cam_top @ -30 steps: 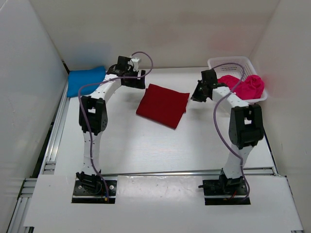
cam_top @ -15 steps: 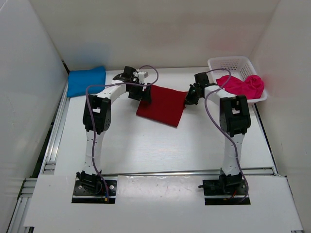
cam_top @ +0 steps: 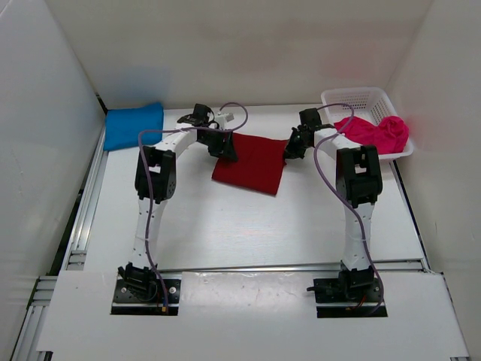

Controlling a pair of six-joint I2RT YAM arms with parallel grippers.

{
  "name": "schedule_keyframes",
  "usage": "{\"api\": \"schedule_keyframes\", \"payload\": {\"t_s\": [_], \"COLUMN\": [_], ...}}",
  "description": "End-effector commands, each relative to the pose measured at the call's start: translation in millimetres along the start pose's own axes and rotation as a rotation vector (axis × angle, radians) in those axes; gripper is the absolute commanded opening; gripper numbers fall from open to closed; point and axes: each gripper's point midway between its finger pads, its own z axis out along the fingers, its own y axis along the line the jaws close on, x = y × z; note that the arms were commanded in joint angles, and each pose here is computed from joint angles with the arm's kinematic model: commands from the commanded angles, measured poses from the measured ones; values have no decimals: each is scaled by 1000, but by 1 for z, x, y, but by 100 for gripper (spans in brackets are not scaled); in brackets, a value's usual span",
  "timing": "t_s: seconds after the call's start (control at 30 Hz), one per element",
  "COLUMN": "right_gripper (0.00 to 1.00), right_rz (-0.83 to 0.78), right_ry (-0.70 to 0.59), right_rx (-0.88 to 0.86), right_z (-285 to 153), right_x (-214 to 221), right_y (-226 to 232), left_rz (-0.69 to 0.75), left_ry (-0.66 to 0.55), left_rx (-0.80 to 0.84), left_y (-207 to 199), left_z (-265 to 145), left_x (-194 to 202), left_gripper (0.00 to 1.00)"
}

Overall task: Fold and stack the t-shirts
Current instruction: Put the neatly folded tshirt into the corner of the board with the left arm

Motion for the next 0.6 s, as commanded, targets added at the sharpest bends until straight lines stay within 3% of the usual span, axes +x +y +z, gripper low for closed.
{"api": "schedule_keyframes", "payload": {"t_s": [0.0,0.07,0.1,0.2,0.3,0.33,0.57], "right_gripper": [0,0,0,0,0,0,1], "right_rz": [3,3,-9,-24,-48,-60,-125], "right_ry": [31,31,24,8,-11,-15,-93], "right_rx": [-6,-6,-11,-22,-62,-64,-90], "right_z": [3,1,-3,-11,-29,-33,-86], "right_x": [9,10,8,6,2,3,3], "right_y": [-3,-3,0,3,17,17,30], "left_rz": [-162,-144,-142,-131,-104,-96,-55], "left_ry": [195,174,161,94,4,-15,-151], "left_rx": [140,149,131,75,-109,-247,-802], "left_y": [-5,-7,-3,11,38,58,111], "left_z": [31,30,25,-2,-46,-62,-158], "left_x": [65,56,52,30,-1,-6,-45], "left_gripper": [51,32,12,10,10,10,10]}}
